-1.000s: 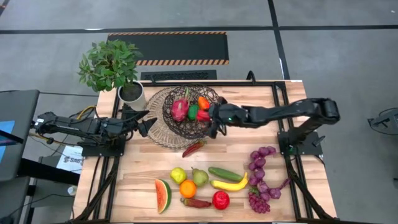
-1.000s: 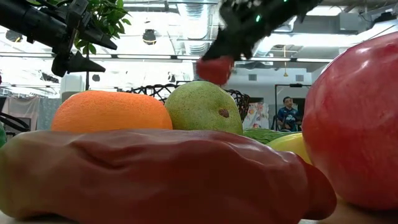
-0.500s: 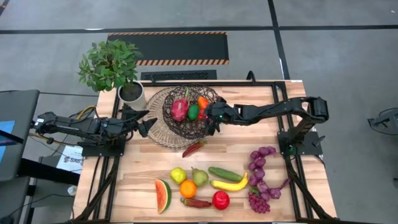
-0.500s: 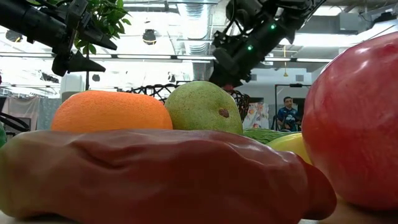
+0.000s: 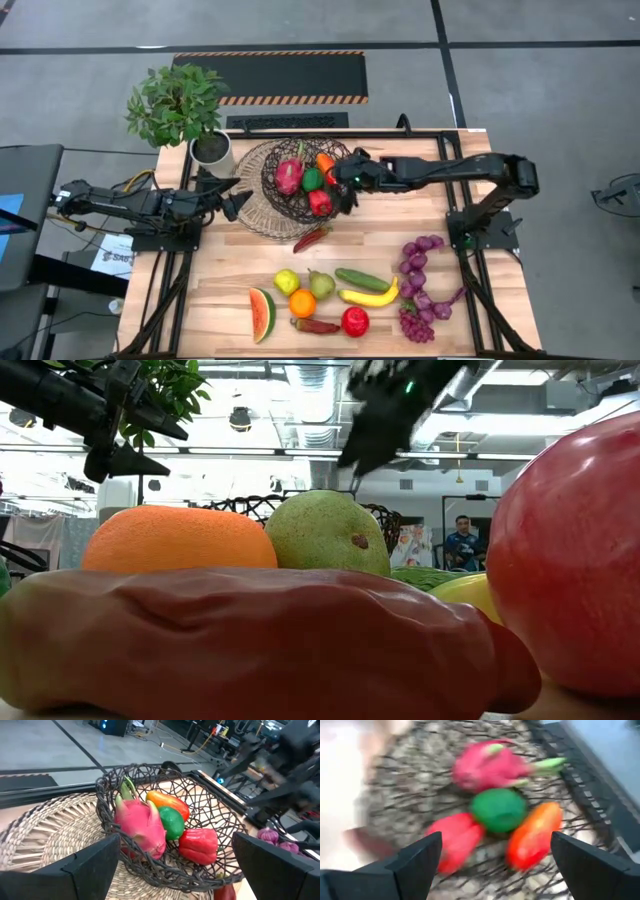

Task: Build produce basket
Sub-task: Put the cucumber into the wire basket

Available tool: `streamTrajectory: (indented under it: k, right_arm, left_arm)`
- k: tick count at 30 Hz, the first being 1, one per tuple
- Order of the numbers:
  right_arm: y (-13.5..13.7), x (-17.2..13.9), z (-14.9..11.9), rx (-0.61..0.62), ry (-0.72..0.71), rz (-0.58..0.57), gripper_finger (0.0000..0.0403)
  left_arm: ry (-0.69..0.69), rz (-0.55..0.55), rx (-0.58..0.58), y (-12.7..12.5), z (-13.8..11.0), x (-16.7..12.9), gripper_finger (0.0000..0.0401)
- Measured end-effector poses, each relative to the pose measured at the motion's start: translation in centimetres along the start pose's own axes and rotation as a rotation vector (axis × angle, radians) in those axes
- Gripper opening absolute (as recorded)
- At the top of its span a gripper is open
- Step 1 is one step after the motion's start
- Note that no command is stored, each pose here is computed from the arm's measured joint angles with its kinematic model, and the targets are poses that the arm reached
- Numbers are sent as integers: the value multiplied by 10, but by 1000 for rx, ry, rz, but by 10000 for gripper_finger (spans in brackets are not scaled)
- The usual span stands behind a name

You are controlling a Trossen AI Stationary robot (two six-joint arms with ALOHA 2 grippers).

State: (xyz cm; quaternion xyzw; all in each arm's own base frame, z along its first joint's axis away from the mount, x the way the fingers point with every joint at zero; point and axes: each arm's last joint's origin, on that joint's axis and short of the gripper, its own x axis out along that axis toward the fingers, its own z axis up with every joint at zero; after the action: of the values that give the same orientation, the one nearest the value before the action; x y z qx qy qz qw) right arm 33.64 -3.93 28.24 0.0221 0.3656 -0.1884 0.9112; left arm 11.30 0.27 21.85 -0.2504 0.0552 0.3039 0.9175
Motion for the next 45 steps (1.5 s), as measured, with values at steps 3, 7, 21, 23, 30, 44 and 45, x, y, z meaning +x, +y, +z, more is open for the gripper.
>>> streamTrajectory:
  k: [3,7,21,23,30,44,45]
  right_arm:
    - [13,-27,-8,18,93,61,385]
    - [43,-51,-29,60,233,113,384]
    - [170,-20,-115,4,303,219,379]
    - [177,-9,-126,-22,338,200,379]
    - [185,22,-153,-69,440,132,375]
    - [173,11,-145,-95,464,109,128]
    - [172,10,-145,-100,463,111,112]
  left_arm:
    - [6,-3,2,0,0,0,368]
    - [8,0,5,0,-1,0,368]
    - [4,5,4,1,-1,0,368]
    - [4,5,4,1,-1,0,368]
    - [10,-1,-12,0,-1,0,368]
    - [6,10,-12,1,-1,0,368]
    - [8,12,-10,1,-1,0,368]
